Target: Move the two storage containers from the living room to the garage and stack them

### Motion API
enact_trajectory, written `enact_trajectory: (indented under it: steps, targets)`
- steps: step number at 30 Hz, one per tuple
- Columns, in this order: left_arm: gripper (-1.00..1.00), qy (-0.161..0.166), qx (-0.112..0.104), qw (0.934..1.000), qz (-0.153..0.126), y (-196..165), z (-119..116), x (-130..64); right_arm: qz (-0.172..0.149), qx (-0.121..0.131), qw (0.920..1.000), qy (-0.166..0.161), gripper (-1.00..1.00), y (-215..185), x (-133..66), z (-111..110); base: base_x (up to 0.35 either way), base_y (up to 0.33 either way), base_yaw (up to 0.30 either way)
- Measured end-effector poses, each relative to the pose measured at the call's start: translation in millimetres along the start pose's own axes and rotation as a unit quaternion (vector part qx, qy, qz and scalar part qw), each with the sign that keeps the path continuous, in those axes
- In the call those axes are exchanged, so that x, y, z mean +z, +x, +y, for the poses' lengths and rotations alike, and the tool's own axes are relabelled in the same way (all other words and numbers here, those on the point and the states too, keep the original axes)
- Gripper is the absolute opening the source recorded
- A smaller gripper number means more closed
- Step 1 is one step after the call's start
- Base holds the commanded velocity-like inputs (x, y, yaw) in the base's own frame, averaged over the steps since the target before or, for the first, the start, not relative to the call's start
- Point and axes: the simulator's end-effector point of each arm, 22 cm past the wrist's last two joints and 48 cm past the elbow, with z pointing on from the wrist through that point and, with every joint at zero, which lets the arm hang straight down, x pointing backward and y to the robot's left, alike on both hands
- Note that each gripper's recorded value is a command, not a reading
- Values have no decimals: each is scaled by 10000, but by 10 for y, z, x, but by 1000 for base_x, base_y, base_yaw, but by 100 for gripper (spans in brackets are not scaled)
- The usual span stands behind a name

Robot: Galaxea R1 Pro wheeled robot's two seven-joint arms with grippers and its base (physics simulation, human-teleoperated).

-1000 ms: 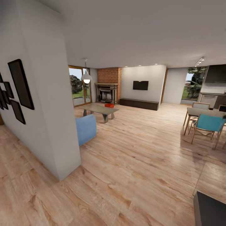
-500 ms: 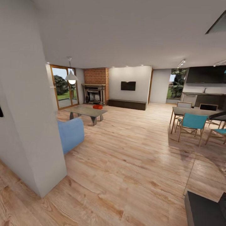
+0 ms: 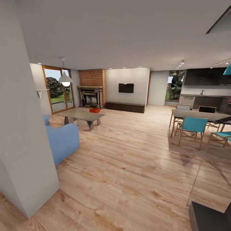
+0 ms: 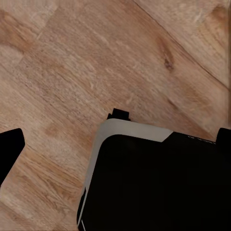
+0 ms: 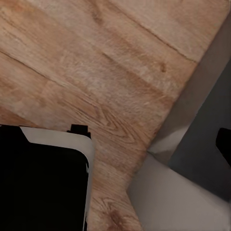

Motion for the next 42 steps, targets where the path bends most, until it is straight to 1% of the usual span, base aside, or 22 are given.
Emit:
enact_trajectory:
  steps: [21, 42]
  targets:
    - [100, 0, -1, 10000, 8, 4, 0, 0, -24, -7, 10000, 0, 100, -10, 0, -1, 323, 0, -8]
    - [100, -7, -2, 10000, -1, -3, 11, 1, -12, 0, 10000, 1, 100, -5, 0, -1, 323, 0, -224]
